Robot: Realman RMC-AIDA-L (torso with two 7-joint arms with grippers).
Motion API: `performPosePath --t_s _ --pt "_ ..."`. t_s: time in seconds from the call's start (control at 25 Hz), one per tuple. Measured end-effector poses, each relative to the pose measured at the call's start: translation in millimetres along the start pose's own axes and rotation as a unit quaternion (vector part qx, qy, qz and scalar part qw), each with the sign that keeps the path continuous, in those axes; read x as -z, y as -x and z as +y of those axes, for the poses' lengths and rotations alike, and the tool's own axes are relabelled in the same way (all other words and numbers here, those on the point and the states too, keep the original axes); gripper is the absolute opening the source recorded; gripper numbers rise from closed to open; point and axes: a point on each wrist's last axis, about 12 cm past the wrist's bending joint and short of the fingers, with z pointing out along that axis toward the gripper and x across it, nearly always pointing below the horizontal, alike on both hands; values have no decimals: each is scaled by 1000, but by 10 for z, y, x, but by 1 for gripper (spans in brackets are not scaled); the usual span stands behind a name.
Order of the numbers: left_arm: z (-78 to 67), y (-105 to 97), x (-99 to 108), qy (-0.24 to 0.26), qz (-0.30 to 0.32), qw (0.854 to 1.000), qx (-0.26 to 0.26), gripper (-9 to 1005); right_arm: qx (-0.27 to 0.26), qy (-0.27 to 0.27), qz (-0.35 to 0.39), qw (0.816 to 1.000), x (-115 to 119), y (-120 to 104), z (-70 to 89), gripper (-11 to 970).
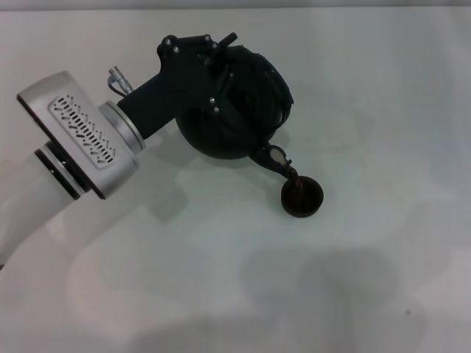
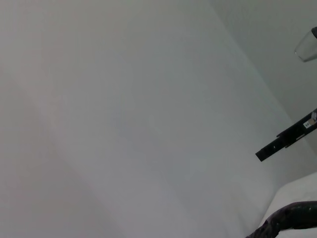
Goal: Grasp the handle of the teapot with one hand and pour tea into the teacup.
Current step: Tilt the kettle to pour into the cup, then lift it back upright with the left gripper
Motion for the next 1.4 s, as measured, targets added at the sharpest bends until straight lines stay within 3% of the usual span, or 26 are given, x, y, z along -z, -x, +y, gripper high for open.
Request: performPosePath --t_s 1.4 --pt "-35 14 -64 -3 5 1000 1 102 2 -1 -3 1000 -9 23 -14 842"
